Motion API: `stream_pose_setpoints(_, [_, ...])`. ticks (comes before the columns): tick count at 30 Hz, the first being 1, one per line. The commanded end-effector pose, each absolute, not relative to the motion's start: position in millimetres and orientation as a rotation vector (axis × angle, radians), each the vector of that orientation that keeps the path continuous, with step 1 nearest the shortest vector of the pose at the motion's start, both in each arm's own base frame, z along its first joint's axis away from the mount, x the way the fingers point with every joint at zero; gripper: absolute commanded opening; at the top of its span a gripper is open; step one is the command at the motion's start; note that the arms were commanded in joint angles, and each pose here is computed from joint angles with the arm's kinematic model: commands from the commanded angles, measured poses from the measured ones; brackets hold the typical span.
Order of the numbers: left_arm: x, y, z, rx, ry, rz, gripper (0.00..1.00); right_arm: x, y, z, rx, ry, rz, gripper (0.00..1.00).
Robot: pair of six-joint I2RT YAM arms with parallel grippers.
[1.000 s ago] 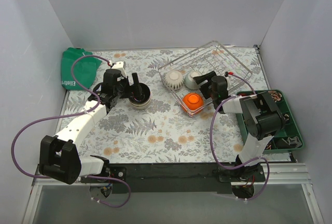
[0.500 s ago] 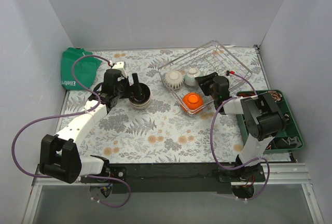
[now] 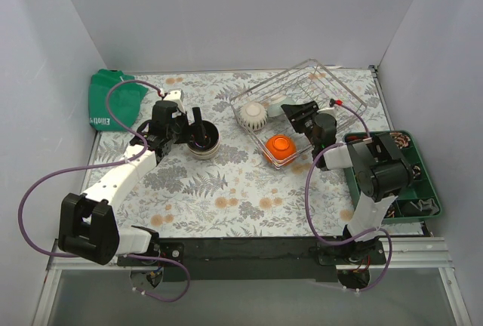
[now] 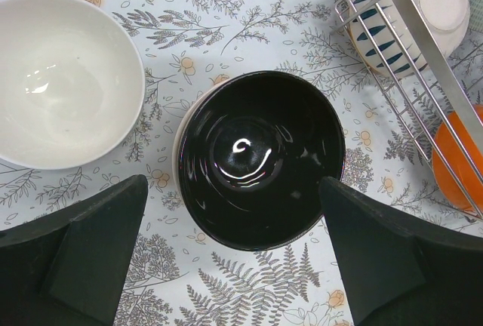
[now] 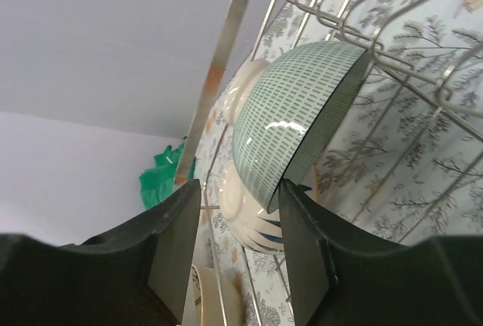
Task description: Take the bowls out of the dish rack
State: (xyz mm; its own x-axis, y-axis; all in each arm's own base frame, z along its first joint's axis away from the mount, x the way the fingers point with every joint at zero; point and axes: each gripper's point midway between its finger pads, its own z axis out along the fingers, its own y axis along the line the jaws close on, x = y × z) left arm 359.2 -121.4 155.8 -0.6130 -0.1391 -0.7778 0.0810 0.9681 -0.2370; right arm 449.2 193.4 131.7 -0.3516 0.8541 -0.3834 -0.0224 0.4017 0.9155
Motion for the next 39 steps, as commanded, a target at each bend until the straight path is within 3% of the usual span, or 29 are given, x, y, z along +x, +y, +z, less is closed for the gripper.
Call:
stream_pose_setpoints(1, [359, -121, 155, -0.025, 2.199, -0.298, 0.98, 455, 202, 176, 0.606, 1.492, 1.217, 0.54])
stream_pose_setpoints(23, [358, -123, 153, -0.023, 2.207, -0.312, 0.98, 489, 208, 163, 0.578, 1.471, 1.173, 0.51])
stream_pose_setpoints(29, [358, -124, 154, -0.023, 2.204, -0.317, 0.98, 488, 198, 149, 0.634, 1.499, 1.116, 0.46])
stream_pose_setpoints(39, [358, -124, 155, -0.023, 2.2, -0.323, 0.98, 500, 192, 142, 0.714, 1.594, 1.017, 0.54])
